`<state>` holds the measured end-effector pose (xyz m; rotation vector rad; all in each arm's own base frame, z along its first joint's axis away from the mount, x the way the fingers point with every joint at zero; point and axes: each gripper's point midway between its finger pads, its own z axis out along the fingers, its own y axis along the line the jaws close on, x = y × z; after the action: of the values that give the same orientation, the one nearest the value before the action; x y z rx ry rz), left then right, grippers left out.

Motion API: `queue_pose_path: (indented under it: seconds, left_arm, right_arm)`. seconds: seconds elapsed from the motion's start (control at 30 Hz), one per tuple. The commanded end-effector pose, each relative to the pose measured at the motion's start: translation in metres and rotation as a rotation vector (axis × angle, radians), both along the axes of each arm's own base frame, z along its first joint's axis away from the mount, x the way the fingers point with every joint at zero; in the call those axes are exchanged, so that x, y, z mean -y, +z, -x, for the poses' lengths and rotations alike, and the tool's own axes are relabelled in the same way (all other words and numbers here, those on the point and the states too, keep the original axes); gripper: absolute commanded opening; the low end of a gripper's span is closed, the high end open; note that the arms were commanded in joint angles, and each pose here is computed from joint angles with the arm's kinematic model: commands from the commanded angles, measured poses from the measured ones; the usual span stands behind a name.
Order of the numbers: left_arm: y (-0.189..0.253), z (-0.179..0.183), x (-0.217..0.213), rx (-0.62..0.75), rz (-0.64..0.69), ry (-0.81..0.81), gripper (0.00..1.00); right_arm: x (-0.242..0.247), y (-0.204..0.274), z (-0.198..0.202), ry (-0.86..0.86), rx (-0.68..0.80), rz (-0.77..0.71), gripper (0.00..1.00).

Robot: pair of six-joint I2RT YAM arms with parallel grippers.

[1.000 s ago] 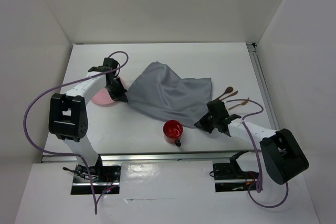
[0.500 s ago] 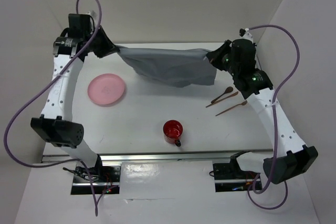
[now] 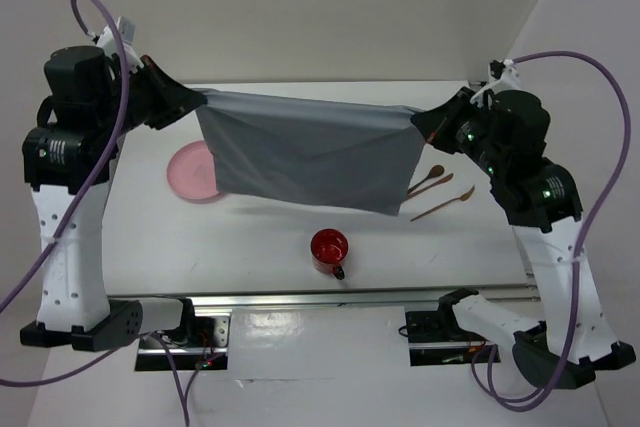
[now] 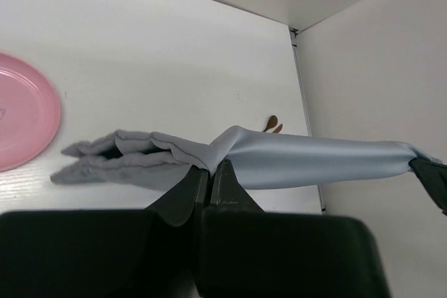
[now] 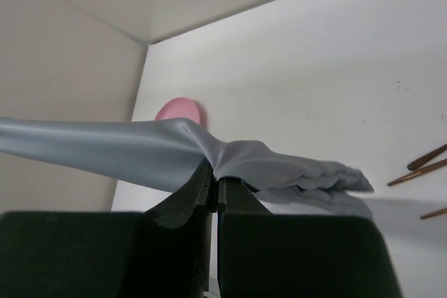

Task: Set the dinner table for one person

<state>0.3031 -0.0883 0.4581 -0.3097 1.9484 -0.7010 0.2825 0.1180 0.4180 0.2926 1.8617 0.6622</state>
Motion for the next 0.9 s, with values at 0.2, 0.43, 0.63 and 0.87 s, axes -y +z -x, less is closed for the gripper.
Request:
queue_pose_path:
  seconds: [0.2, 0.43, 0.63, 0.87]
  left_arm:
    - [-0.019, -0.009, -0.022, -0.012, -0.102, 0.064, 0.0]
    - [-0.113, -0.119, -0.013, -0.215, -0.098, 0.024, 0.0]
    - [-0.272, -0.229, 0.009, -0.503, -0.111, -0.035, 0.7]
    - [-0.267, -0.268, 0.005, -0.381, -0.121, -0.03, 1.0]
  right_arm:
    - [0.025, -0.007, 0.005, -0.09, -0.015, 0.089, 0.0]
    - [0.01, -0.094, -0.106, -0.098, -0.107, 0.201, 0.0]
    - [0.011, -0.204, -0.234, -0.055, -0.209, 0.166, 0.29]
    - [-0.009, -0.261, -0.301, 0.021, -0.306, 0.144, 0.86]
